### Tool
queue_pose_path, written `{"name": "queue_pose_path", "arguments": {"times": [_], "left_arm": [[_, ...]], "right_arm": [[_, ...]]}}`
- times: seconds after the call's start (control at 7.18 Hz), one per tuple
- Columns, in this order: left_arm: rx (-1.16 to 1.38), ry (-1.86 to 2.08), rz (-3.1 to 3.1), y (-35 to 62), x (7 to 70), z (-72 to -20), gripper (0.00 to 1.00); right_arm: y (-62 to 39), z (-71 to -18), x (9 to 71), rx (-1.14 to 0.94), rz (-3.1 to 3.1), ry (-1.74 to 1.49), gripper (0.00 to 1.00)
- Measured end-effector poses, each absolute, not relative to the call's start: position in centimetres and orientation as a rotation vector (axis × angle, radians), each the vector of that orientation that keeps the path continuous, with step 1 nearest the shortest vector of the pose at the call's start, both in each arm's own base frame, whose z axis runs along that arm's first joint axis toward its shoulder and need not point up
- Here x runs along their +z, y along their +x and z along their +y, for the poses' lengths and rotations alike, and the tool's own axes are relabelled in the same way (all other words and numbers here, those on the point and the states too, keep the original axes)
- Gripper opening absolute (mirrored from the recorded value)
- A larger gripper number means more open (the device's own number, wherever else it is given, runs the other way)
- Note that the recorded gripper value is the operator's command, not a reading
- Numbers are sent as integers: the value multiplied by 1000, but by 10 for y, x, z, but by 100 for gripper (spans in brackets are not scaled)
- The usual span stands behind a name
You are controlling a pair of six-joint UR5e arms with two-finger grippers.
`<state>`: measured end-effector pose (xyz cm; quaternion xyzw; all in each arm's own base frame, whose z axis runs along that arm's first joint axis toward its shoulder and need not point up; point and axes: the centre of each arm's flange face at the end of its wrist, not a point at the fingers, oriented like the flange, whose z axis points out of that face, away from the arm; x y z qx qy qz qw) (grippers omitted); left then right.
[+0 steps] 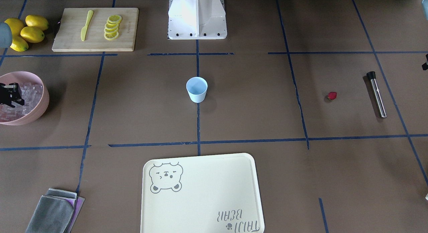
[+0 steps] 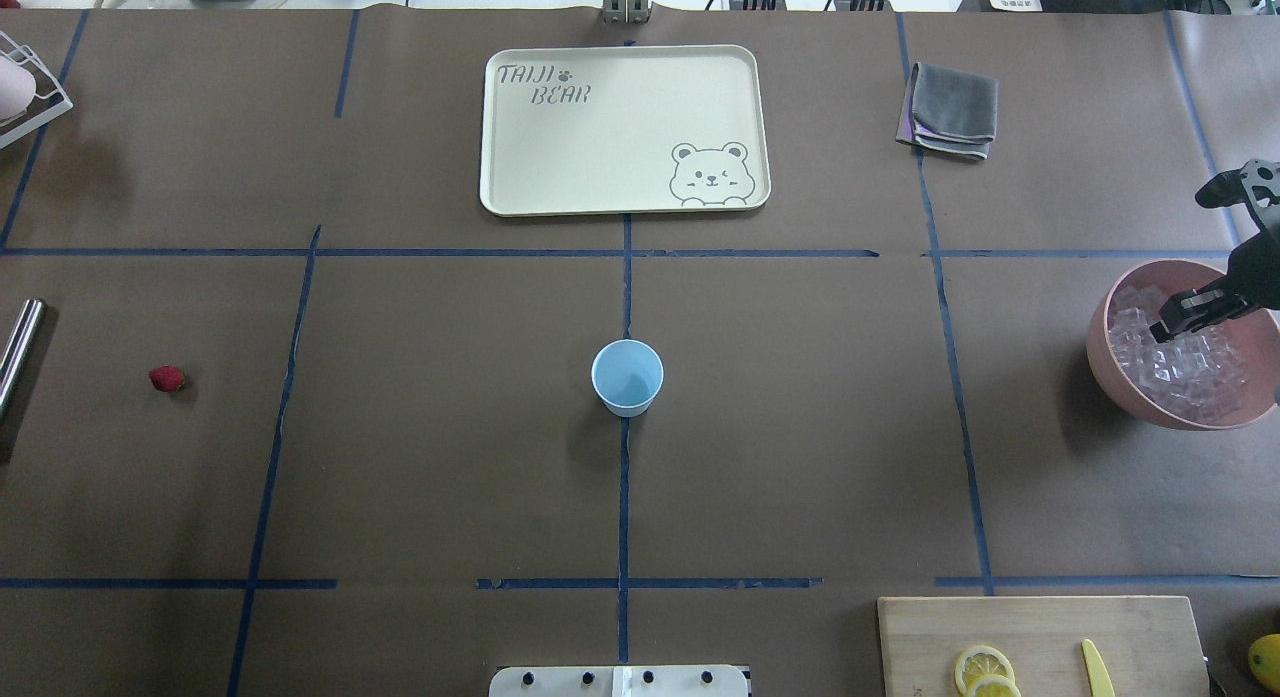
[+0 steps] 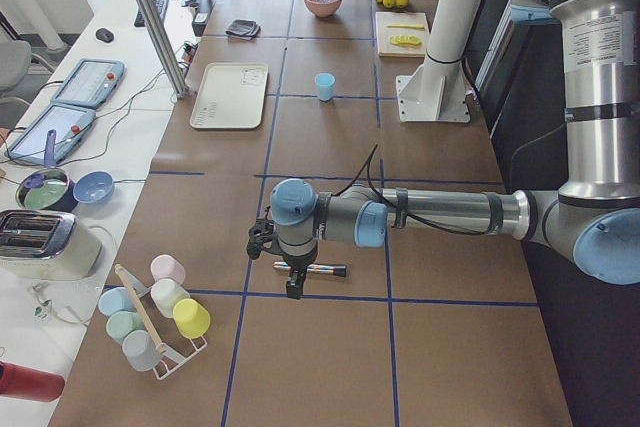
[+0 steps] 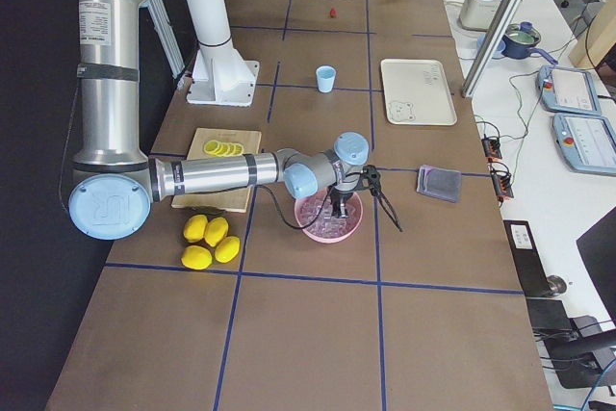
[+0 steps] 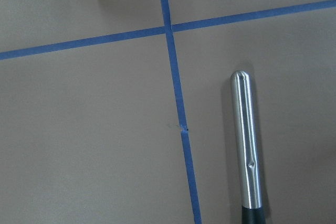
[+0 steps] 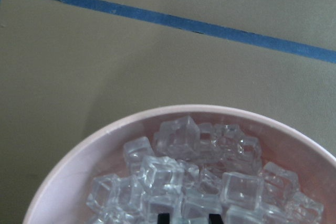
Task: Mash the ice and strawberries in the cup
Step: 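Lower the right gripper into the pink bowl and grasp an ice cube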
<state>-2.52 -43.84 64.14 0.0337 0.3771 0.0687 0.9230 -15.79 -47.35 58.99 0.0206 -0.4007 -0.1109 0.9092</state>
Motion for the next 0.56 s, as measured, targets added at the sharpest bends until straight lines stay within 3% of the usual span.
{"name": "queue_pose_path", "arguments": {"times": [0.56], "left_arm": [[142,70,776,-25,641,-438,100]], "right_arm": [[-136,-491,560,-192,-847,103,0]]}}
